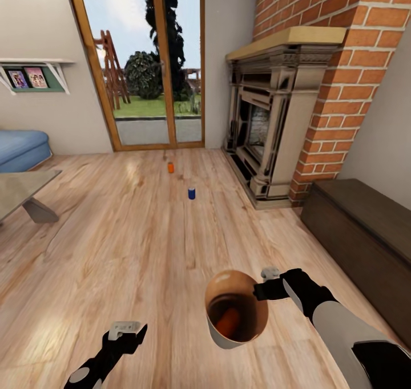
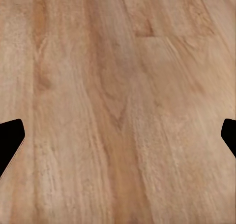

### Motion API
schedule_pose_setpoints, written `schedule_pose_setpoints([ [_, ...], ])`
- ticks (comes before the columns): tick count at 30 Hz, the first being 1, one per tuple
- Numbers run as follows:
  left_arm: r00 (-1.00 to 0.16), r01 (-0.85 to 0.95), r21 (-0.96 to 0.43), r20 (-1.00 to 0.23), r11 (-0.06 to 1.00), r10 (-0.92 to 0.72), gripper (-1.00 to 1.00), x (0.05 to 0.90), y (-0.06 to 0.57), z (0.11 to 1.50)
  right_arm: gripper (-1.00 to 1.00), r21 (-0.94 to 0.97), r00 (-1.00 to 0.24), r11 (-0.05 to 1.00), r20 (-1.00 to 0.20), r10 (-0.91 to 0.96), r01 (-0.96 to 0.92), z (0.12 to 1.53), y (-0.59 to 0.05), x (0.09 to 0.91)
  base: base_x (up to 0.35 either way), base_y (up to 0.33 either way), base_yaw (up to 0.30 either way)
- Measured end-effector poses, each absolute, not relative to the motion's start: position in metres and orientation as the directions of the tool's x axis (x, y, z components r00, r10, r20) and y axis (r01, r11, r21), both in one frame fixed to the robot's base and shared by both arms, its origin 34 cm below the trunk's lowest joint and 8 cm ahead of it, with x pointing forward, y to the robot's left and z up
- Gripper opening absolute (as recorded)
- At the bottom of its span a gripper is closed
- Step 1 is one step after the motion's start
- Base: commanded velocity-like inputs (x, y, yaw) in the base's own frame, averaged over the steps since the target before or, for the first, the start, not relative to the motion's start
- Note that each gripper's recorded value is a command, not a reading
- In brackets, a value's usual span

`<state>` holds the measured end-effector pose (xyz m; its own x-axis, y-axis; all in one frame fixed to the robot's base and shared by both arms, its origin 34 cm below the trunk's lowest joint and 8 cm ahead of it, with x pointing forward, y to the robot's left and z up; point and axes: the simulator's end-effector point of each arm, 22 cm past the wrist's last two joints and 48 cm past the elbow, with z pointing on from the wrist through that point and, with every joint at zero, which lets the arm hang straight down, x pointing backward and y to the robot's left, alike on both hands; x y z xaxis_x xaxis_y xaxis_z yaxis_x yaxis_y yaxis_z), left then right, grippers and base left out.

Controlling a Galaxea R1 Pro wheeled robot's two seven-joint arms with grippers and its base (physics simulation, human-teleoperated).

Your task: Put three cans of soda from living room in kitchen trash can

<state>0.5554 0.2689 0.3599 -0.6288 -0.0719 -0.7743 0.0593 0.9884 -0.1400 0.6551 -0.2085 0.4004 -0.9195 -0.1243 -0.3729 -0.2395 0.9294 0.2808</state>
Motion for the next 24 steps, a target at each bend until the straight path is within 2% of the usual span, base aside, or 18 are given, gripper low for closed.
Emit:
schedule_pose_setpoints([
  [7, -0.629, 0.059, -0.14, -0.774, 0.988, -0.072, 1.0, 0.5554, 0.2687, 0.3598, -1.0, 0.281, -0.922, 0.93, -0.368, -0.123, -0.237, 0.3999, -0.2087, 0.6542, 0.324, 0.0, -0.114],
  [24, -0.629, 0.059, -0.14, -0.774, 0.988, -0.072, 1.0, 0.5554, 0.2689, 0.3598, -1.0, 0.282, -0.921, 0.93, -0.368, -0.124, -0.238, 0.3998, -0.207, 0.6541, 0.324, 0.0, -0.227],
])
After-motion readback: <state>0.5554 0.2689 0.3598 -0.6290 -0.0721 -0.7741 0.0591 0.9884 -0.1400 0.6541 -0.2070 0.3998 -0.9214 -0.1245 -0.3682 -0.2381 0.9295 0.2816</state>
